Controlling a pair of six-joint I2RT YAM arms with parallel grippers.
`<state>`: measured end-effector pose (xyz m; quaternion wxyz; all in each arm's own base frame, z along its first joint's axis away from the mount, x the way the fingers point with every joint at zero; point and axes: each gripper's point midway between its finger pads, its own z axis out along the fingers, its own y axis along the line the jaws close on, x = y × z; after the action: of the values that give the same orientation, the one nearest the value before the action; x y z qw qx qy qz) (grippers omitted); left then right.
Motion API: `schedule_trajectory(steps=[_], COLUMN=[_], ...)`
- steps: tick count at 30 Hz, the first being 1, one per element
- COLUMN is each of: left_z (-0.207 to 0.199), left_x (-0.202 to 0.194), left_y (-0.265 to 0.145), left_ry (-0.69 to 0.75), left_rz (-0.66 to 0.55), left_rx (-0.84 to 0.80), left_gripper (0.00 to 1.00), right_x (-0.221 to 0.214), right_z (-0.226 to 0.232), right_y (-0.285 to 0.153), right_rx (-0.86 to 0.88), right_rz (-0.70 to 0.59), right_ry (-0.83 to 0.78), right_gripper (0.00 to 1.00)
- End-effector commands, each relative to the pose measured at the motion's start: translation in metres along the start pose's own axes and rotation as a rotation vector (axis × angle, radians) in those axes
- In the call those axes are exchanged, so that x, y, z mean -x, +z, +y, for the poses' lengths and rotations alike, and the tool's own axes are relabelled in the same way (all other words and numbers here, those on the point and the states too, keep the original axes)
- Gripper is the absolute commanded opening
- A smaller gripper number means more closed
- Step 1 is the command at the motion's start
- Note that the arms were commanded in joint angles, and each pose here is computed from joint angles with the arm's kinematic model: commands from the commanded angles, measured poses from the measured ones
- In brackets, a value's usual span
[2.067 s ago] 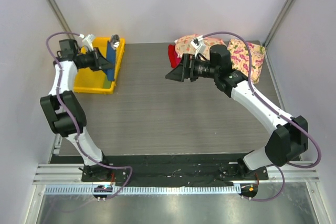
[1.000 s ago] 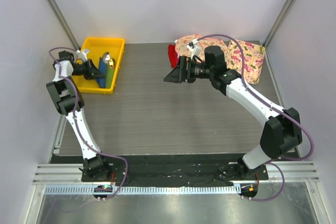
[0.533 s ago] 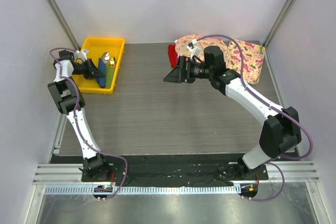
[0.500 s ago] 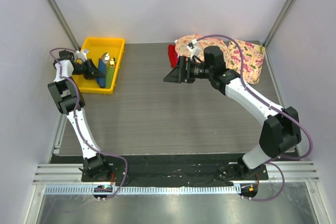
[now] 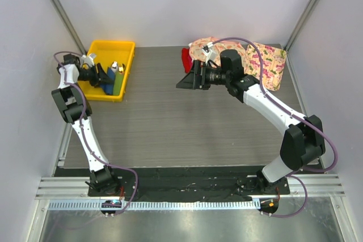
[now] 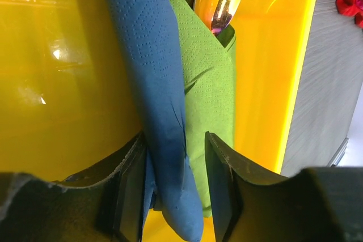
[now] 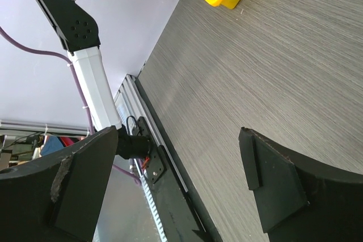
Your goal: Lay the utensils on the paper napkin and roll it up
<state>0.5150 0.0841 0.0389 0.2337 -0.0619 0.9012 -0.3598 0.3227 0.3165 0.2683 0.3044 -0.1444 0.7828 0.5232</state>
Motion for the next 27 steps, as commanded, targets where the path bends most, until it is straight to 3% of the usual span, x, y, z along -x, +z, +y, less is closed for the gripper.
schedule_trajectory(steps=[1,14,27], left_z=[0.019,0.024,0.021], left_x=[0.003,0.015,0.016], left_y=[-0.011,-0.033,-0.025], left_ry=[0.042,0.105,0.166], left_rz=[-0.007,-0.049,-0.034], left_rx=[0.134,0.272,0.293], left_gripper=[0.48,0.57,0.48], right_x=[0.017,0.015,0.012], right_z=[0.020,0.024,0.023], right_y=[-0.003,-0.004,-0.005], right_rx=[0.057,0.071,0.068], right_rz=[-0.041,-0.039,-0.039], right_ry=[-0.044,-0.041,-0.041], right_gripper=[0.97,0.97,0.97])
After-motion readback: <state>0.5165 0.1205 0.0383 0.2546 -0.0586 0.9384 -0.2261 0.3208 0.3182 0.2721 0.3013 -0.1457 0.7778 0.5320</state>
